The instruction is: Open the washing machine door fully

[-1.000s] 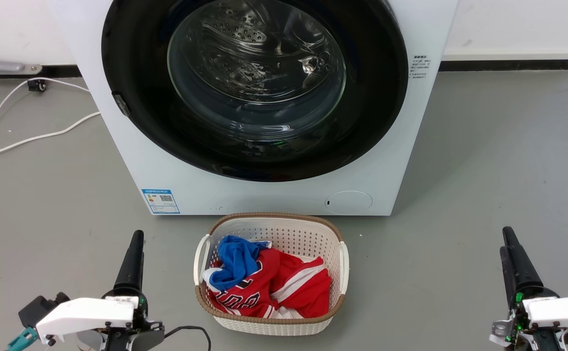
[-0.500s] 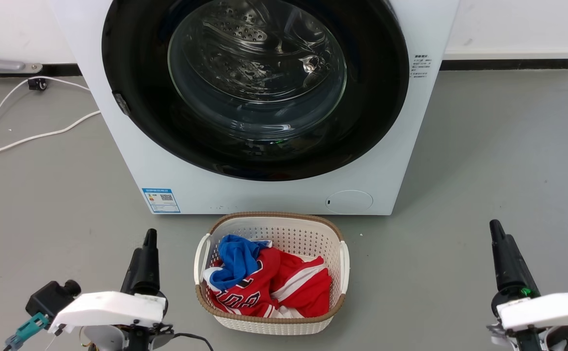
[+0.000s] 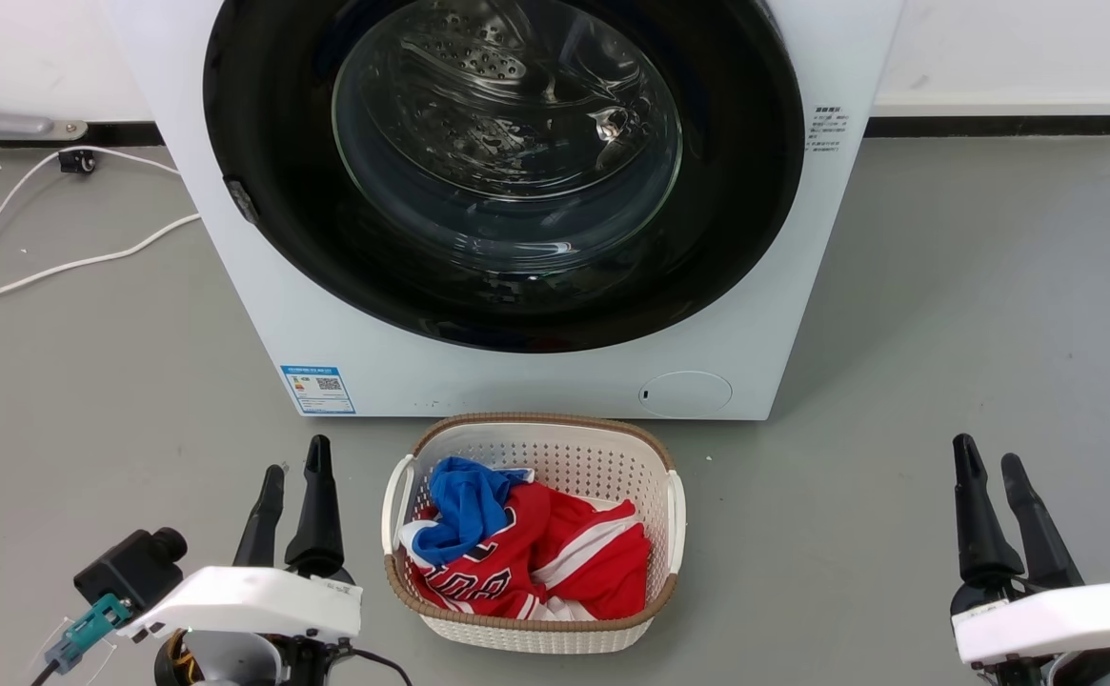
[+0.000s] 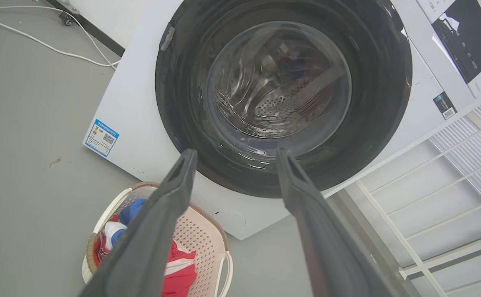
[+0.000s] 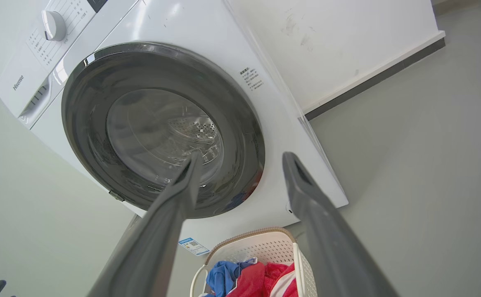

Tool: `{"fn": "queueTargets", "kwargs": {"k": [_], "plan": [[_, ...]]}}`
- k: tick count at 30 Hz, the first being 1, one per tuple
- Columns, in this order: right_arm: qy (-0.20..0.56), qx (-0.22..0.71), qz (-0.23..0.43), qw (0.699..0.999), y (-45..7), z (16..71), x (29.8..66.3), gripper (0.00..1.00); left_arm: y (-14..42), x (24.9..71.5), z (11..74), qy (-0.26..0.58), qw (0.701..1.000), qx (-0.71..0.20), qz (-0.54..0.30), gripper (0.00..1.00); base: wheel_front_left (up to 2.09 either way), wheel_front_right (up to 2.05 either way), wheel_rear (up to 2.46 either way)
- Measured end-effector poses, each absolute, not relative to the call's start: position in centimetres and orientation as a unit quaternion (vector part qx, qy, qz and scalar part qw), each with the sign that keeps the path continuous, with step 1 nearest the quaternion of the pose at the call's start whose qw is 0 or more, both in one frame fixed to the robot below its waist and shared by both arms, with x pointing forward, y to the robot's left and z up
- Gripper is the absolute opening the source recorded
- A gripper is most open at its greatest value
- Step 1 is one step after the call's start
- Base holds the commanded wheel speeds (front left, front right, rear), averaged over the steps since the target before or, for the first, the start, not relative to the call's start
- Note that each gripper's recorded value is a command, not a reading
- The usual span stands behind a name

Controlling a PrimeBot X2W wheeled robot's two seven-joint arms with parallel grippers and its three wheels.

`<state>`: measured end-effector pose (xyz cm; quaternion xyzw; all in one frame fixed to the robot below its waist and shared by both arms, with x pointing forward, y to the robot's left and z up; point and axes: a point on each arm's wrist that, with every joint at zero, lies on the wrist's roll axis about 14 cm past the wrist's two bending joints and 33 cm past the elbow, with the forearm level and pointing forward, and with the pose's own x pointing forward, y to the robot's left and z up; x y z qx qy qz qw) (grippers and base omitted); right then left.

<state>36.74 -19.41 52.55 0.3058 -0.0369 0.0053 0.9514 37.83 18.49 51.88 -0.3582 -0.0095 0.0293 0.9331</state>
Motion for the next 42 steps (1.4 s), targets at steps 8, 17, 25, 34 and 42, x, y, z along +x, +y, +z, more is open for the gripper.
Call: {"fn": "queueTargets", "kwargs": {"k": [8,17,25,34,42], "plan": [[-0.051,0.253,0.009,0.966,-19.3,53.2,36.4,1.0,18.1,37.6,52.4,-0.022,0.95,-0.312,0.022,1.0,0.0,0.0,0.0],[-0.063,0.199,0.012,0.978,-19.2,53.7,36.1,1.0,17.5,37.5,52.8,-0.033,0.965,-0.261,0.013,1.0,0.0,0.0,0.0],[-0.073,0.161,0.015,0.984,-19.1,54.1,35.7,1.0,17.1,37.2,53.1,-0.044,0.975,-0.219,0.005,1.0,0.0,0.0,0.0],[-0.082,0.12,0.017,0.989,-19.0,54.4,35.3,1.0,16.7,36.8,53.2,-0.051,0.983,-0.176,0.0,1.0,0.0,0.0,0.0],[-0.086,0.092,0.017,0.992,-19.1,54.5,35.0,1.0,16.2,36.6,53.1,-0.054,0.988,-0.142,-0.006,1.0,0.0,0.0,0.0]]}}
